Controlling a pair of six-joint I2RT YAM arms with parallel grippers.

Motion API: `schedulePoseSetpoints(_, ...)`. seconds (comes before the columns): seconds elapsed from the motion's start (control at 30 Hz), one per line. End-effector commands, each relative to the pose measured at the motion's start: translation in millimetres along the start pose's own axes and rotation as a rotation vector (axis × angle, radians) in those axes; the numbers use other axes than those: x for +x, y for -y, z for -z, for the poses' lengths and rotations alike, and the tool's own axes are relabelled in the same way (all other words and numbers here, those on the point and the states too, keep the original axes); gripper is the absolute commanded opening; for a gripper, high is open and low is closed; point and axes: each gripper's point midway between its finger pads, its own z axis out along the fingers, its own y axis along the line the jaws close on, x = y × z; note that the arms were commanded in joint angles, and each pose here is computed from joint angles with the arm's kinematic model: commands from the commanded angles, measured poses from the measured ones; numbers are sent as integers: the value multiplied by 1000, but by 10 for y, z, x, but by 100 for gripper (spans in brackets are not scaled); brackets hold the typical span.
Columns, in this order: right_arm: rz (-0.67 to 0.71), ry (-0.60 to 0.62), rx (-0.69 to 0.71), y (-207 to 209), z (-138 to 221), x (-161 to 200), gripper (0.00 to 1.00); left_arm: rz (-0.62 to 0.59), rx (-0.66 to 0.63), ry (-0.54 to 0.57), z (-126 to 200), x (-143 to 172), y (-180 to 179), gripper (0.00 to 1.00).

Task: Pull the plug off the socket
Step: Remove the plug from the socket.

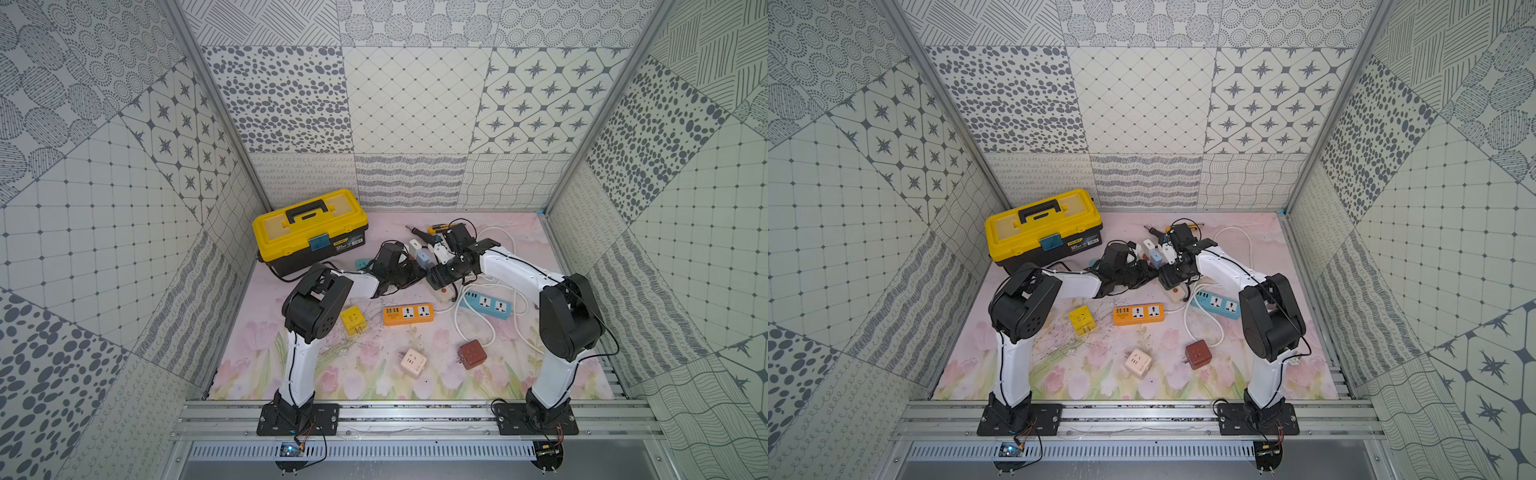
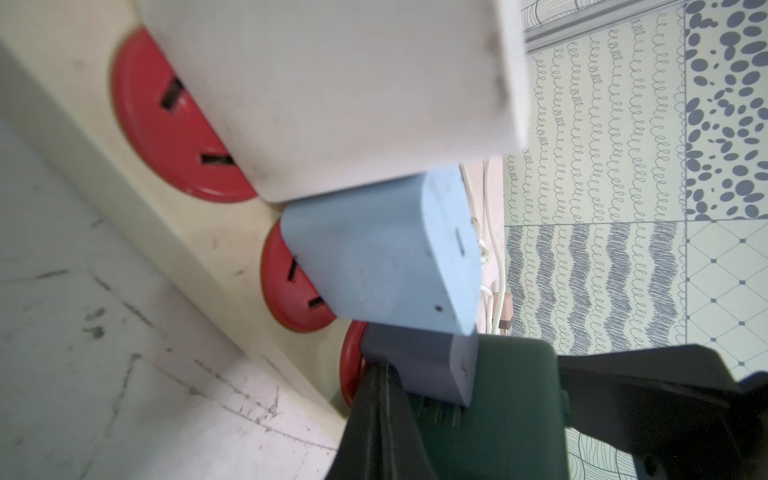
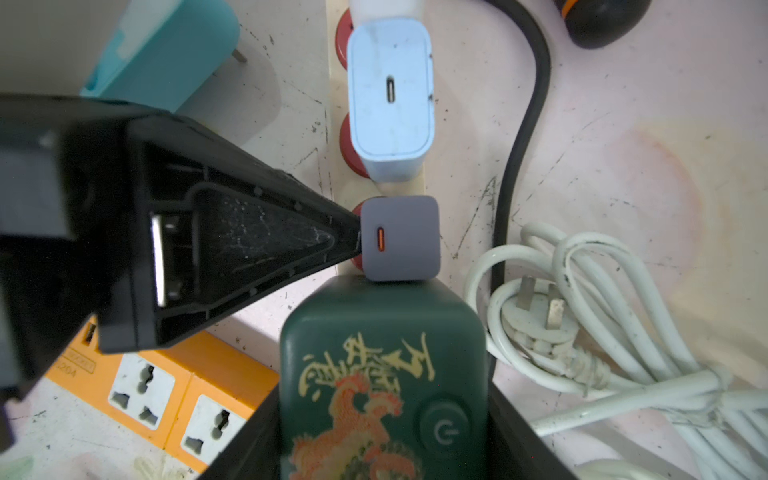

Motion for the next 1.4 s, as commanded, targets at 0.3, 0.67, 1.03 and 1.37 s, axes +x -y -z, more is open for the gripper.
schedulePoseSetpoints(0.3,44,143,-35,-167,310,-489,0,114,-448,-210,117,789,-1180,0)
schedulePoseSetpoints(0.67,115,130,26,-229,203,-410,0,123,-505,-217,156,767,-1213,0)
schedulePoseSetpoints(1.03,-88,318,-159,-216,616,-786,0,155,-504,-229,175,838,-1220,0)
schedulePoseSetpoints(1.37,112,269,60,-319,491,-630,0,181,-498,-239,167,878,-1226,0)
